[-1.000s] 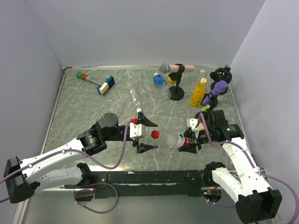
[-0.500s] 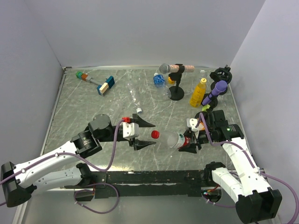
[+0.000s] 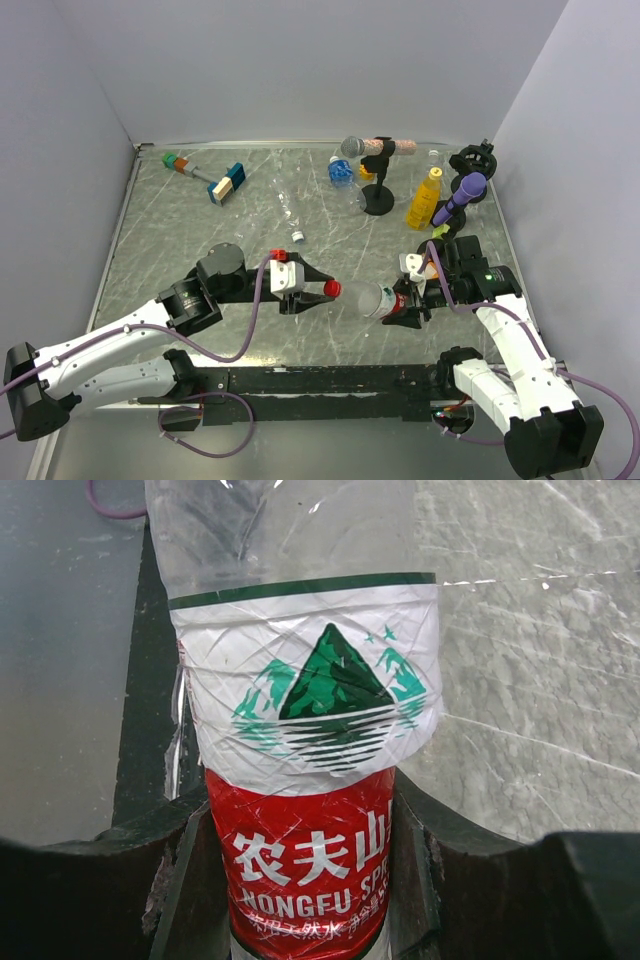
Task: Unscrew the bottle caps
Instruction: Unscrew the bottle cap from the plastic bottle.
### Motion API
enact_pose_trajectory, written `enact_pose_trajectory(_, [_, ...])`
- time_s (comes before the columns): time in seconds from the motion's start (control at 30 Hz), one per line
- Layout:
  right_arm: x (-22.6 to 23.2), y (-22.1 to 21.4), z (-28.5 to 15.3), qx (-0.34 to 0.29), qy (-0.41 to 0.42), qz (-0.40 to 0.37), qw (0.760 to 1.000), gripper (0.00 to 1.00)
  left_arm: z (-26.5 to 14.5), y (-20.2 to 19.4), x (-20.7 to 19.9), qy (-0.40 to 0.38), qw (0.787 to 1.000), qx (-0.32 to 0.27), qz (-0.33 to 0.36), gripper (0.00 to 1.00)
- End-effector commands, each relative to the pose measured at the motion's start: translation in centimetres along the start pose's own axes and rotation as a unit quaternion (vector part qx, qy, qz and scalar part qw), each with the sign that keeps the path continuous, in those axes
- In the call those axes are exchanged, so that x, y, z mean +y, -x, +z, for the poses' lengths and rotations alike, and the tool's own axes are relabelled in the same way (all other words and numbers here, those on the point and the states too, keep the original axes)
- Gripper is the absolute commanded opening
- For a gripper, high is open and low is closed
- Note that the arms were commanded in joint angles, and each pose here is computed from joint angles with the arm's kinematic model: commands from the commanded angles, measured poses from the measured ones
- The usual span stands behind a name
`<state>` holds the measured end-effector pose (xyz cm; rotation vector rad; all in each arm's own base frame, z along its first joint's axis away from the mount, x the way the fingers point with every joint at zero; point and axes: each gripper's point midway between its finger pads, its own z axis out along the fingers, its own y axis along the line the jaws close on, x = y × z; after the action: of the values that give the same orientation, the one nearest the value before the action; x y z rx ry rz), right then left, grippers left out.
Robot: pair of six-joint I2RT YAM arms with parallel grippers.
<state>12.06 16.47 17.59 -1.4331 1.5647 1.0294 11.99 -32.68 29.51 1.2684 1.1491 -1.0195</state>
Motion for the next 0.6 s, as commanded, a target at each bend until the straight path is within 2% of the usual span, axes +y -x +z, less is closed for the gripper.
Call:
enact_pose_trajectory(0.0, [0.2, 0.7, 0.2, -0.02, 0.012, -0.014, 1.0, 0.36, -0.1, 2.5, 0.5, 0.006, 1.0, -0.029, 0.011, 0.36])
enact_pose_trajectory(0.17, [0.2, 0.6, 0.2, -0.018, 0.011, -0.013, 1.0, 0.36, -0.1, 2.7, 0.5, 0.011, 0.999, -0.03, -0.015, 0.04])
enact_pose_trajectory(0.2, [0.2, 0.6, 0.2, -0.018, 0.01, -0.013, 1.0, 0.35, 0.0, 2.7, 0.5, 0.011, 0.999, -0.028, -0.027, 0.01])
enact_pose_trajectory(0.27, [0.0, 0.6, 0.2, -0.016, 0.007, -0.012, 1.0, 0.36, 0.0, 3.1, 0.7, 0.021, 0.997, -0.027, -0.062, 0.01])
enact_pose_trajectory(0.4, [-0.4, 0.4, 0.2, -0.01, -0.001, -0.006, 1.0, 0.36, 0.1, 3.8, 1.2, 0.054, 0.981, -0.014, -0.187, 0.01])
enact_pose_trajectory(0.57, [-0.8, 0.2, 0.2, -0.004, -0.007, 0.001, 1.0, 0.35, -0.2, 3.7, 1.3, 0.1, 0.931, 0.013, -0.349, 0.01])
